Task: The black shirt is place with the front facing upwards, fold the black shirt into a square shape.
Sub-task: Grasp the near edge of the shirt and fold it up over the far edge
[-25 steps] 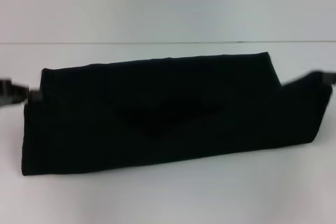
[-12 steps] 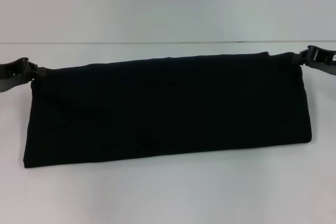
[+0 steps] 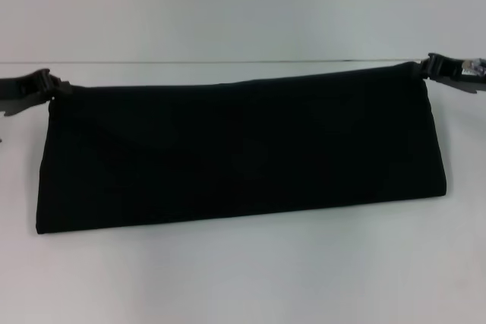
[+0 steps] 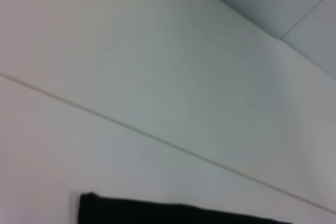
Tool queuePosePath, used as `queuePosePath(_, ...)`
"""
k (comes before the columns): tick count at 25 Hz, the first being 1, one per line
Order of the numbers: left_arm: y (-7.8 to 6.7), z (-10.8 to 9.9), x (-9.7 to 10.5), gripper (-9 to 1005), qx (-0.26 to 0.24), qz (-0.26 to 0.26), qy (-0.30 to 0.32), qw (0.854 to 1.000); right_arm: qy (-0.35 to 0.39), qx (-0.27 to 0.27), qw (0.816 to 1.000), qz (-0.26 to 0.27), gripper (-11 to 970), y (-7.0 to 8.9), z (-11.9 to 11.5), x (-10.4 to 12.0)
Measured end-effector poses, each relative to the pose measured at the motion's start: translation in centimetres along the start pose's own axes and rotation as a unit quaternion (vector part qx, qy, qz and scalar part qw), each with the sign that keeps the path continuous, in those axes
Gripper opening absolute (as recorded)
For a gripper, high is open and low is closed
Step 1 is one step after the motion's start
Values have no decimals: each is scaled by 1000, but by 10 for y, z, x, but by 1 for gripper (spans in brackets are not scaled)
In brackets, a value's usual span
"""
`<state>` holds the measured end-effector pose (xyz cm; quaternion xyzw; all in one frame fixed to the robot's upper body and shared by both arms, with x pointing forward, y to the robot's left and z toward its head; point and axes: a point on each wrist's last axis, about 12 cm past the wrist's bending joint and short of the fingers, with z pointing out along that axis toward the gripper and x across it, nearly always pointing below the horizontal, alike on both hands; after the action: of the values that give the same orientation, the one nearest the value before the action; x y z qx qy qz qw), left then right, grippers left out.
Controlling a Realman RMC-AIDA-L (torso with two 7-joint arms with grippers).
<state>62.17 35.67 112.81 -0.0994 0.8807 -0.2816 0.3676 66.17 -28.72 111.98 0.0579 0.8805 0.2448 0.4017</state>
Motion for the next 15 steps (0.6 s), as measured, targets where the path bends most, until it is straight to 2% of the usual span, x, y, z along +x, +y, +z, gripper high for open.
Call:
queuePosePath(6,-2,3,-11,27,-16,-4,-22,1000,-24,-2,999,-21,121,20,10,-18)
queuePosePath(15,-8,19,-10,27,-50,21,-24,998,-43,62,995,-69,134,29,36,-10)
